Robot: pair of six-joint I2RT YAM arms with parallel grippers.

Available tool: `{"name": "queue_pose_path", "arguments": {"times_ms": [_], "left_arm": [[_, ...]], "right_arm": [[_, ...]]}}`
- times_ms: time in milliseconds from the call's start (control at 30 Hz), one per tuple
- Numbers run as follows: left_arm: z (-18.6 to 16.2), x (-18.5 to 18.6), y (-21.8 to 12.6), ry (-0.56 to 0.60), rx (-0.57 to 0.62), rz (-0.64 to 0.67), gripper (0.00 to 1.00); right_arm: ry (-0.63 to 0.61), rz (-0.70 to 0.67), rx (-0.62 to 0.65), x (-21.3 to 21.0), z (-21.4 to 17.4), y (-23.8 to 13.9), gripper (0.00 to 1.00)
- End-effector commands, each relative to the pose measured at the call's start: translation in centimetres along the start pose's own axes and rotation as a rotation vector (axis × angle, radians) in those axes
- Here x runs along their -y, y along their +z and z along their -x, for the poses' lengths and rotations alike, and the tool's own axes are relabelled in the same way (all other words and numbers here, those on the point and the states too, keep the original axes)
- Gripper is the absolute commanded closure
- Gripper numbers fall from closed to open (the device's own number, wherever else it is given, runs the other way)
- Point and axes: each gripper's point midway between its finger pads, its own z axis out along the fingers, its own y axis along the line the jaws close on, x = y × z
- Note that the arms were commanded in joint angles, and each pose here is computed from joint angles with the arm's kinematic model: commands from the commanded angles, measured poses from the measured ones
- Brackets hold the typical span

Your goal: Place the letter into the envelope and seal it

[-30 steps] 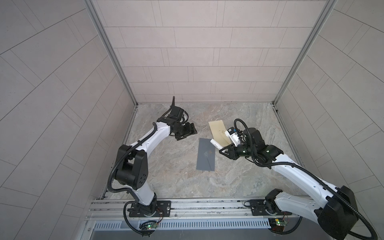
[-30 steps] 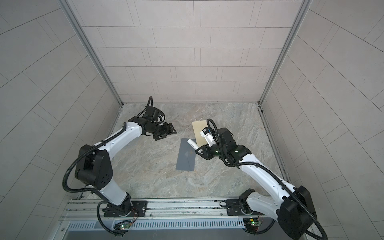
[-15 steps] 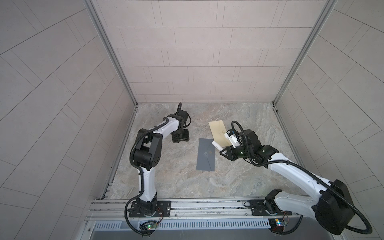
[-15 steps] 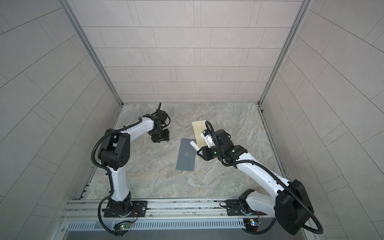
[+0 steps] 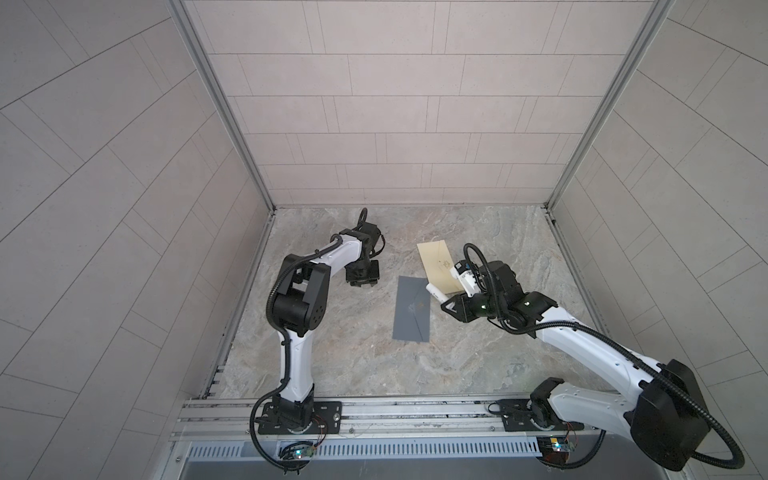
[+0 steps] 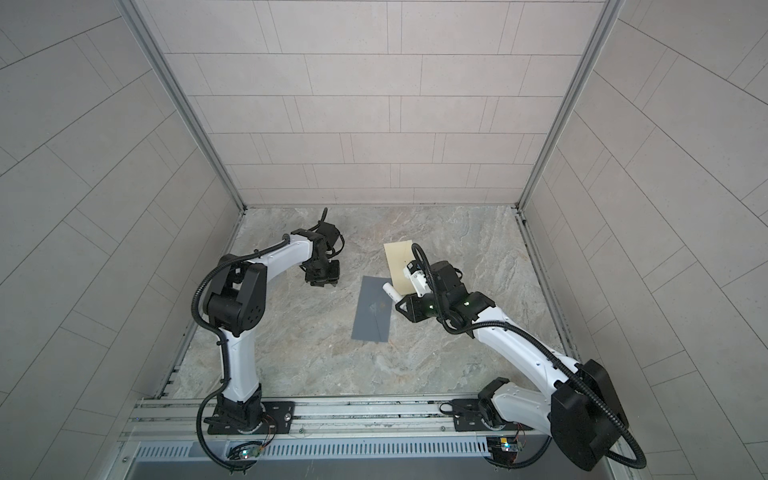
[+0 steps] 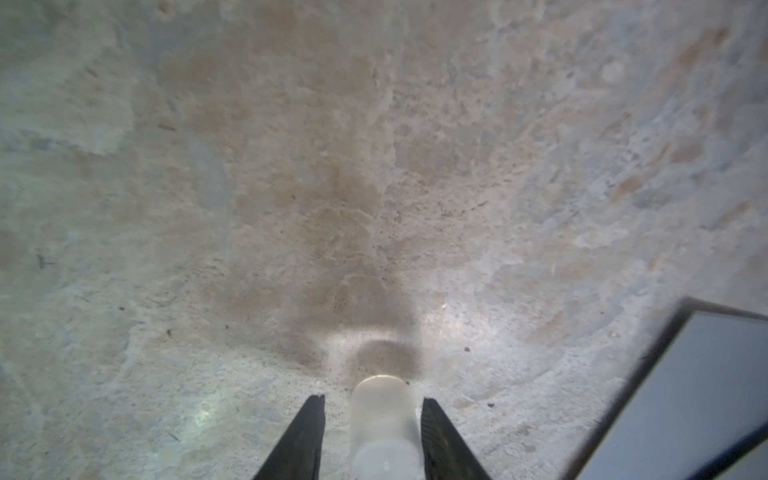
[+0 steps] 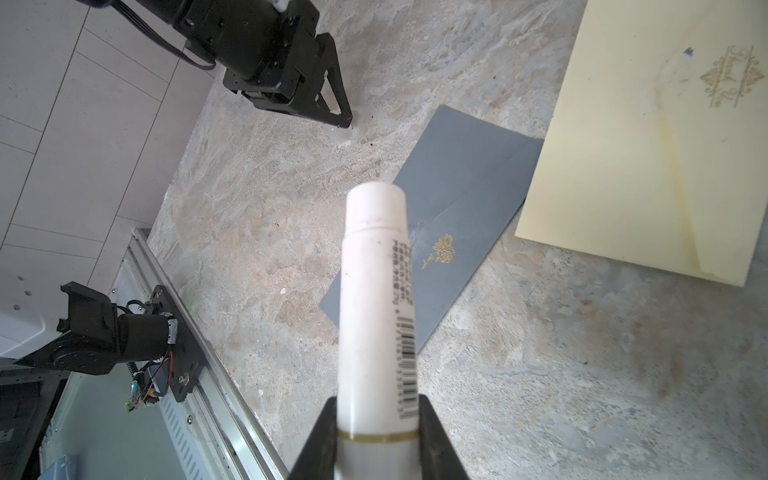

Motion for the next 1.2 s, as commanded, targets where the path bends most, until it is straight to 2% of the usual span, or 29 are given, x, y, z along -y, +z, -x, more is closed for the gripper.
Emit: {"name": "queue_pose_path", "arguments": {"times_ms": [0,100,333,467,567,733,967,1167], "left_arm": [[-0.2,0.1,-0.1,0.020,-0.014,0.026,0.60],[-0.1,0.2,0.0,0.022,-0.012,0.028,0.65],[0.1,0.6,-0.9,0.032,-0.004,0.020,0.71],[0.0,1.6,-2.5,0.036,-0.007,-0.040,0.74],[-0.6,3.9,-4.8,0.042,-0.033,-0.189,0.74],[-2.6,9.1,-10.2,0.065,-0.085,-0.560,0.73],[-3.9,11.8,-16.7,0.051,-0.089,-0.881,0.71],[-4.3,13.2,-19.8,-0.007,-0.094,-1.078,0.71]], "right_arm": [[-0.009,-0.001,0.028,-0.3,0.4,-0.5,1.00],[-0.007,-0.005,0.028,-0.1,0.3,-0.4,1.00],[0.000,-0.002,0.018,-0.1,0.1,-0.2,1.00],[-0.002,0.014,0.015,-0.3,0.1,-0.2,1.00],[-0.007,0.053,0.008,-1.0,0.0,-0.2,1.00],[-0.042,0.142,-0.001,-2.8,0.1,-0.7,1.00],[-0.109,0.193,-0.013,-4.4,0.3,-2.0,1.00],[-0.138,0.203,0.022,-5.2,1.7,-2.8,1.00]]}}
